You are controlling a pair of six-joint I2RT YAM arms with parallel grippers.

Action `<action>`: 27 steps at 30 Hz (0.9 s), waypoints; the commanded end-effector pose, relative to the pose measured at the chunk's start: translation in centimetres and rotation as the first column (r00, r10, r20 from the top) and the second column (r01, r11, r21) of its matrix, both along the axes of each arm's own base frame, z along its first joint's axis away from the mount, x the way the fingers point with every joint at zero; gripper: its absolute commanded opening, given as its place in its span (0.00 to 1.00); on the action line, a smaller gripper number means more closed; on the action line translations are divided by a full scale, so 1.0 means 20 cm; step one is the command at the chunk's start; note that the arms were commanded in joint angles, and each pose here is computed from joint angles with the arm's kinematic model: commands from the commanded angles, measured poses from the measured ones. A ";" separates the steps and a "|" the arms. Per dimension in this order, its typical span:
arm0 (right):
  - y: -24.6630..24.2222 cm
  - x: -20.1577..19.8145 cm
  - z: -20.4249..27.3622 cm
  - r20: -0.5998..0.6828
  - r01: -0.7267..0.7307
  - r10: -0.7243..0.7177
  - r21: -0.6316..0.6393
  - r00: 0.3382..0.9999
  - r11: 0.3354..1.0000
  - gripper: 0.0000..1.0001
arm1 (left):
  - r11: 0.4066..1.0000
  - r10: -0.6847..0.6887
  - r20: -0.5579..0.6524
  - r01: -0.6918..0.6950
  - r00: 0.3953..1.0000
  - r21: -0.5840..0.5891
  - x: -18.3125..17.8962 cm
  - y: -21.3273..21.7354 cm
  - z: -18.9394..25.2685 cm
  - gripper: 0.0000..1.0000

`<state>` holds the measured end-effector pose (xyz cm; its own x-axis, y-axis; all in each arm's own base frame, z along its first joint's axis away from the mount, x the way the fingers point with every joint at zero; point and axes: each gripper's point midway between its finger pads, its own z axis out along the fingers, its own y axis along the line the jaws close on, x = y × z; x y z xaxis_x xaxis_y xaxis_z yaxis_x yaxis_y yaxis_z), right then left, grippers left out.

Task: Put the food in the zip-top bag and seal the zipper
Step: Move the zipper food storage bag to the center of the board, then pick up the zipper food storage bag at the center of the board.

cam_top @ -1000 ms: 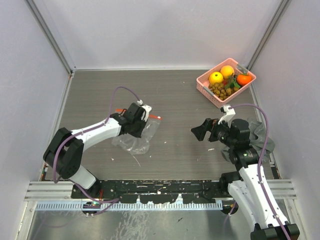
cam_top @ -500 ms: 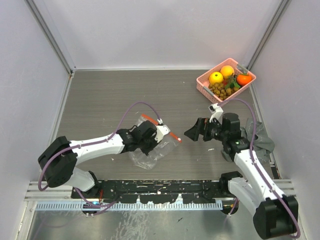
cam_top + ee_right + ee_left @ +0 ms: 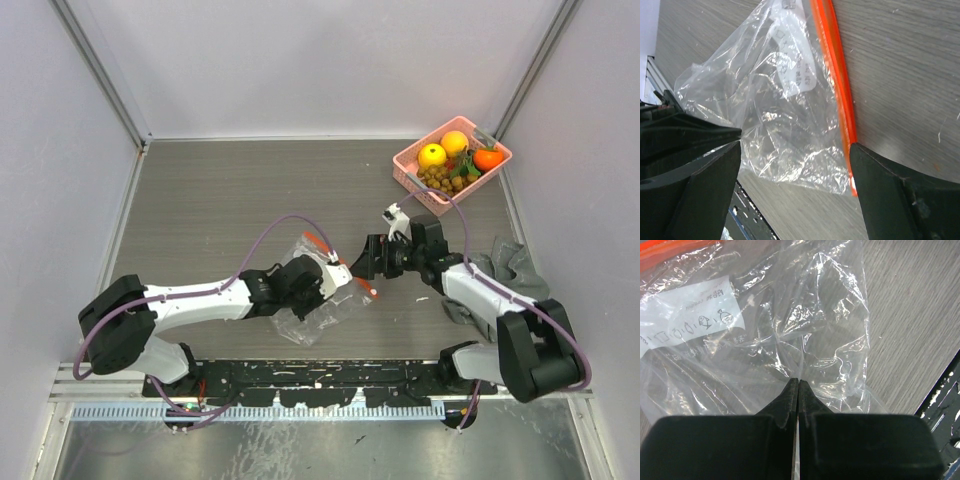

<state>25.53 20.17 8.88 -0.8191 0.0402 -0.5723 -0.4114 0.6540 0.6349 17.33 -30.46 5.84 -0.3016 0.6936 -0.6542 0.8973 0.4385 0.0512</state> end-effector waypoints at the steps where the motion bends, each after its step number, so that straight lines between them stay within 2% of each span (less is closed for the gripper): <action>1: 0.09 0.16 0.12 0.133 -0.055 0.047 0.060 0.990 0.997 0.85 | 0.994 -0.010 0.076 0.018 0.997 -0.106 0.03 -0.07 0.10 0.00; 8: 0.21 0.20 0.04 0.108 -0.137 0.125 0.112 0.986 0.984 0.72 | 0.991 -0.024 0.084 0.035 0.996 -0.132 0.02 -0.09 0.11 0.00; 21: 0.30 0.30 -0.09 0.067 -0.149 0.142 0.121 0.988 0.981 0.66 | 0.987 -0.038 0.086 0.050 0.996 -0.150 0.02 -0.11 0.09 0.00; 27: 0.26 0.36 -0.08 0.112 -0.086 0.078 0.067 0.991 0.994 0.70 | 0.987 -0.037 0.086 0.050 0.996 -0.153 0.01 -0.11 0.08 0.00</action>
